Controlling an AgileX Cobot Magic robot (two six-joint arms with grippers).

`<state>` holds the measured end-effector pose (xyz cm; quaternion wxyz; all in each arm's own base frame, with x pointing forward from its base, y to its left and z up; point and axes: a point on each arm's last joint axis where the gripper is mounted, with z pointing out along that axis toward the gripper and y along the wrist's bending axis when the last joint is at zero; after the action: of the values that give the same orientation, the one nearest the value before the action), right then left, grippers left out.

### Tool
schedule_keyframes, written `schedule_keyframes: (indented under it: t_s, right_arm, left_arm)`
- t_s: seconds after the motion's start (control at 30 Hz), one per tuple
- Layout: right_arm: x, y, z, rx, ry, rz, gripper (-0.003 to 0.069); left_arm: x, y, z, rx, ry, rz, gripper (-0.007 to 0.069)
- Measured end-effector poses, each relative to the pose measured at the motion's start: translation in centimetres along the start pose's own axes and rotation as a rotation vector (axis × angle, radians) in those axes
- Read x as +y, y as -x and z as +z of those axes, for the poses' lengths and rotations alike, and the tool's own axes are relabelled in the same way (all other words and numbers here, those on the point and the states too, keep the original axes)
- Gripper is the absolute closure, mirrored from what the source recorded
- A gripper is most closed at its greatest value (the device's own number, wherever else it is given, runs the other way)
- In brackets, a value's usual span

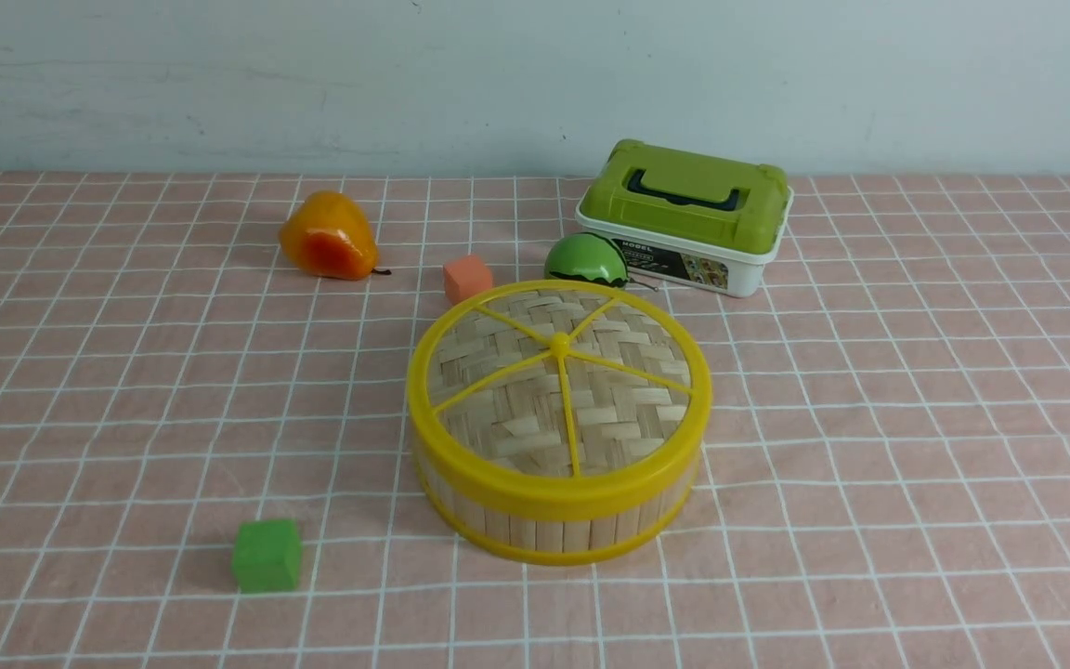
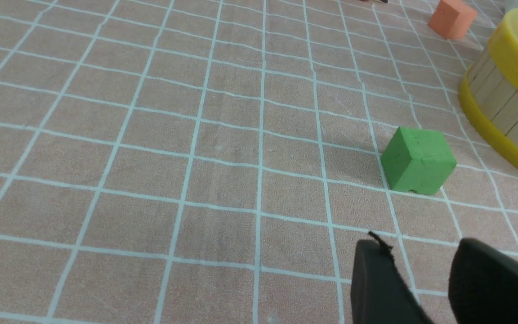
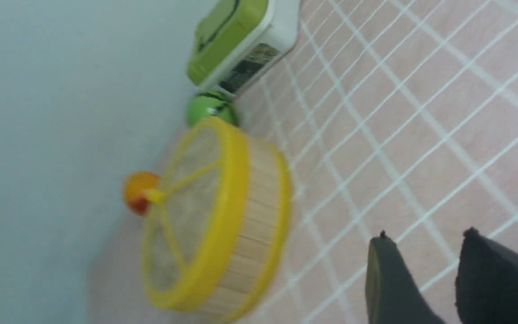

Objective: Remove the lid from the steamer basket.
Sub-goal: Use the right arm to lift the lid of the steamer

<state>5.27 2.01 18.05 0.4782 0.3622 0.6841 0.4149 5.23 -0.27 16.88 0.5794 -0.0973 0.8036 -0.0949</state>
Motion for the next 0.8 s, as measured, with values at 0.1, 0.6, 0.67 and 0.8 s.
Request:
schedule_keyframes:
  t_s: [0.1,0.6,0.67,0.8]
  right_arm:
    - [0.2,0.1,0.0,-0.012,0.024,0.044,0.0452]
    - [8.0,1.6,-2.5,0.099,0.09,-0.719,0.0543]
    - [10.1,2.4,-2.6,0.127,0.078,-0.802,0.0589]
    - [16.3,4.9,-1.9,0.364,-0.004,-1.061,0.0677]
  left_arm:
    - [0.0,0.0,0.0,0.0,0.0,0.0,0.0386]
    - [0.0,0.0,0.0,0.0,0.0,0.0,0.0386]
    - [0.0,0.0,0.0,0.0,0.0,0.0,0.0386]
    - [0.0,0.0,0.0,0.0,0.0,0.0,0.0386]
